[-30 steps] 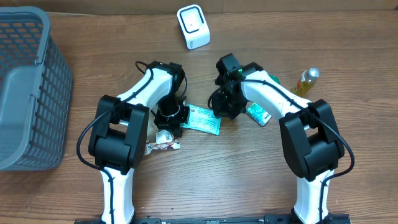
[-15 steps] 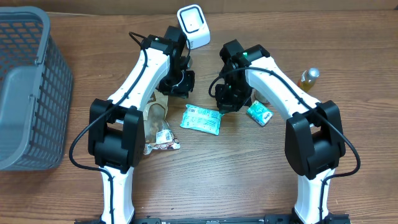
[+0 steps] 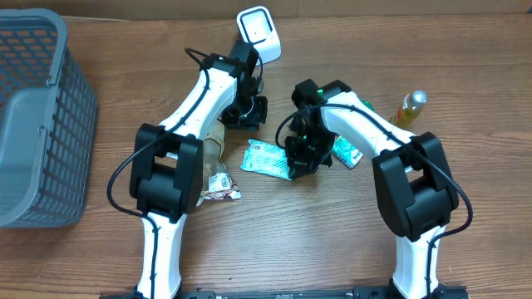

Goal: Scan the item barcode

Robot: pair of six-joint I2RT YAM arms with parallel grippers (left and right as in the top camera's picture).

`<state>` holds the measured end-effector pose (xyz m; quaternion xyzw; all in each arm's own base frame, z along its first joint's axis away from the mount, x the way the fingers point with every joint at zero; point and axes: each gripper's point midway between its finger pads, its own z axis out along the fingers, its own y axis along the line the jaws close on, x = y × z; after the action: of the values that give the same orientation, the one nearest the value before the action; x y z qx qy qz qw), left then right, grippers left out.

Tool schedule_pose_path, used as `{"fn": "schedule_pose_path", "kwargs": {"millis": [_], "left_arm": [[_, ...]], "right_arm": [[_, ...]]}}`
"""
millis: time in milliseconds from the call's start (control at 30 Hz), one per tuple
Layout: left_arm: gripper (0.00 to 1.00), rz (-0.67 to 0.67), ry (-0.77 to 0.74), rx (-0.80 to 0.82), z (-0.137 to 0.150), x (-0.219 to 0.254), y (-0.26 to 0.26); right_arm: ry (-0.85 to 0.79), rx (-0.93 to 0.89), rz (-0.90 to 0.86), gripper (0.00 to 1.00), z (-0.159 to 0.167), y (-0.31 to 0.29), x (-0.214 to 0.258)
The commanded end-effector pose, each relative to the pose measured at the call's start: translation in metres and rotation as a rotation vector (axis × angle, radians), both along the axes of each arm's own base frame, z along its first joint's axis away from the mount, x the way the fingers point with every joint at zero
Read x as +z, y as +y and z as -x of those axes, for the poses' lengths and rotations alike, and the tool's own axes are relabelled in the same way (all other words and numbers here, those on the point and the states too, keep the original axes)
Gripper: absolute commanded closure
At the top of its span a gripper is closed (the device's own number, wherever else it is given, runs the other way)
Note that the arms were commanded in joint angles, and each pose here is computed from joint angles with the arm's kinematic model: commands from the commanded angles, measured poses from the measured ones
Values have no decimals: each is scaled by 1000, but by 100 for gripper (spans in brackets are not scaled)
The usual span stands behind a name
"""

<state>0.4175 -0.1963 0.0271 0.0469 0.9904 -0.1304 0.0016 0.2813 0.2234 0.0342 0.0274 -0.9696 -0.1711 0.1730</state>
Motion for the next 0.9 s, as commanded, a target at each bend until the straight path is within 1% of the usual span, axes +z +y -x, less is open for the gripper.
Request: {"fn": "schedule_pose_path", "kwargs": {"millis": [0,133,200,300,467,567,667,733,867], "left_arm": [[96,-33,50,-1,8,-19,2],[96,-43,60,-4,11,-21,4],[96,-50,78,-4,15,-21,6],[96,-62,111,-5,23,-21,9],[96,-77,151,-31,34,-20,13],[96,-74,146,-35,33,-20,13],[95,-56,108,-34,24,-20,8],[94,-40,72,-33,15,-21,5],[95,-50,98,-37,22,-20,7]], "right_arm": [[23,34,-26,96,15,17,1],[1,27,18,96,20,29,-3],[-18,-4,59,96,18,33,-7],[-57,10,72,96,16,40,-10],[-87,-15,141,96,13,34,-14],[-87,-14,152,96,15,31,-19],[-87,-13,157,96,18,27,-30],[-98,-14,150,92,19,27,-38],[-128,-29,168,91,9,20,-40]]}}
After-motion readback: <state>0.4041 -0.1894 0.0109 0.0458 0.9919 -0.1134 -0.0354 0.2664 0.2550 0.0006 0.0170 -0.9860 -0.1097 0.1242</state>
